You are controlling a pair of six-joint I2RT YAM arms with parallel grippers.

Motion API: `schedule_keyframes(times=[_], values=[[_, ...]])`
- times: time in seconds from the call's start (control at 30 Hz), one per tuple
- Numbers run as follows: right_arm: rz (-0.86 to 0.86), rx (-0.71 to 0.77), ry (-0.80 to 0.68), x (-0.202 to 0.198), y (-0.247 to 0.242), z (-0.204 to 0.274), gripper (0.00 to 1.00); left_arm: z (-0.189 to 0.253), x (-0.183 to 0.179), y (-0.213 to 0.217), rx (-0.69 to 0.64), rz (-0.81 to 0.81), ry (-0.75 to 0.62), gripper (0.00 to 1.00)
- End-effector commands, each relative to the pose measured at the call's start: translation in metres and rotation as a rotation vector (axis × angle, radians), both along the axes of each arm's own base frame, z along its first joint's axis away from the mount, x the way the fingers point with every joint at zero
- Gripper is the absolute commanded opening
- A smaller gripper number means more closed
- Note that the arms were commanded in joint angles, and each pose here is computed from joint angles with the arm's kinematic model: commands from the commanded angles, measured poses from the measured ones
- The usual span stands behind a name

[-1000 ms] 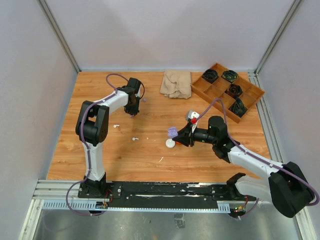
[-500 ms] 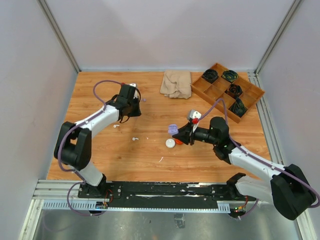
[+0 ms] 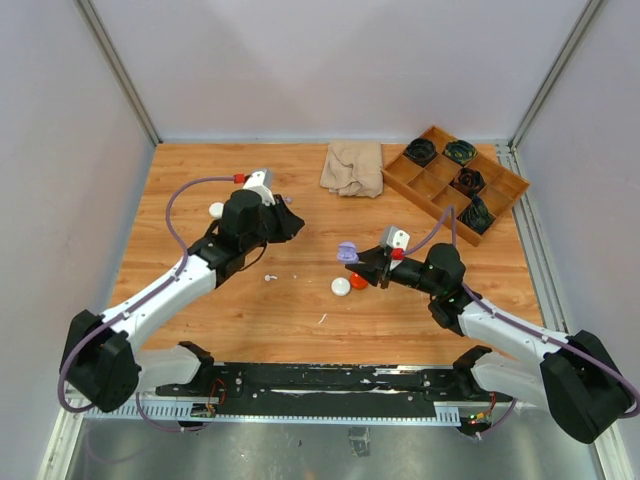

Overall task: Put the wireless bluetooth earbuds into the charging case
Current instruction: Place the earbud in the charging case.

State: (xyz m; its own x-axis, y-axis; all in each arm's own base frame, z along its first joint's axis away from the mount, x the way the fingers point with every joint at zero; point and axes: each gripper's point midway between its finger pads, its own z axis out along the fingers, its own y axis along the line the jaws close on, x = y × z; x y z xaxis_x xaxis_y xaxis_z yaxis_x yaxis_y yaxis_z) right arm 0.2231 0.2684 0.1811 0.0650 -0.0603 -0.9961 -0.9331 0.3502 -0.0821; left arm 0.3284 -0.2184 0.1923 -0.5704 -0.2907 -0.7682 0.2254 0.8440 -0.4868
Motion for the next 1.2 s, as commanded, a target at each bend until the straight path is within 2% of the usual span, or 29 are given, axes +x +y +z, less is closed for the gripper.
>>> schedule_keyframes(times=[0.0,0.3,0.57,0.8,1.17], values=[[0.015,0.067,-0.185,0.000,0.004,0.032,0.01,0.048,-0.017,-0.023,-0.171,-0.055,-0.108,0.15],[0.004,0.114,-0.294,0.005,0.008,0.058,0.01,0.096,-0.054,-0.044,-0.373,-0.098,-0.213,0.15],[-0.029,0.154,-0.347,0.008,0.008,0.074,0.01,0.111,-0.076,-0.060,-0.490,-0.093,-0.236,0.14],[-0.054,0.200,-0.369,0.007,0.006,0.085,0.01,0.115,-0.085,-0.067,-0.575,-0.079,-0.247,0.14],[-0.069,0.207,-0.371,0.008,0.004,0.081,0.01,0.131,-0.090,-0.082,-0.638,-0.113,-0.261,0.14]])
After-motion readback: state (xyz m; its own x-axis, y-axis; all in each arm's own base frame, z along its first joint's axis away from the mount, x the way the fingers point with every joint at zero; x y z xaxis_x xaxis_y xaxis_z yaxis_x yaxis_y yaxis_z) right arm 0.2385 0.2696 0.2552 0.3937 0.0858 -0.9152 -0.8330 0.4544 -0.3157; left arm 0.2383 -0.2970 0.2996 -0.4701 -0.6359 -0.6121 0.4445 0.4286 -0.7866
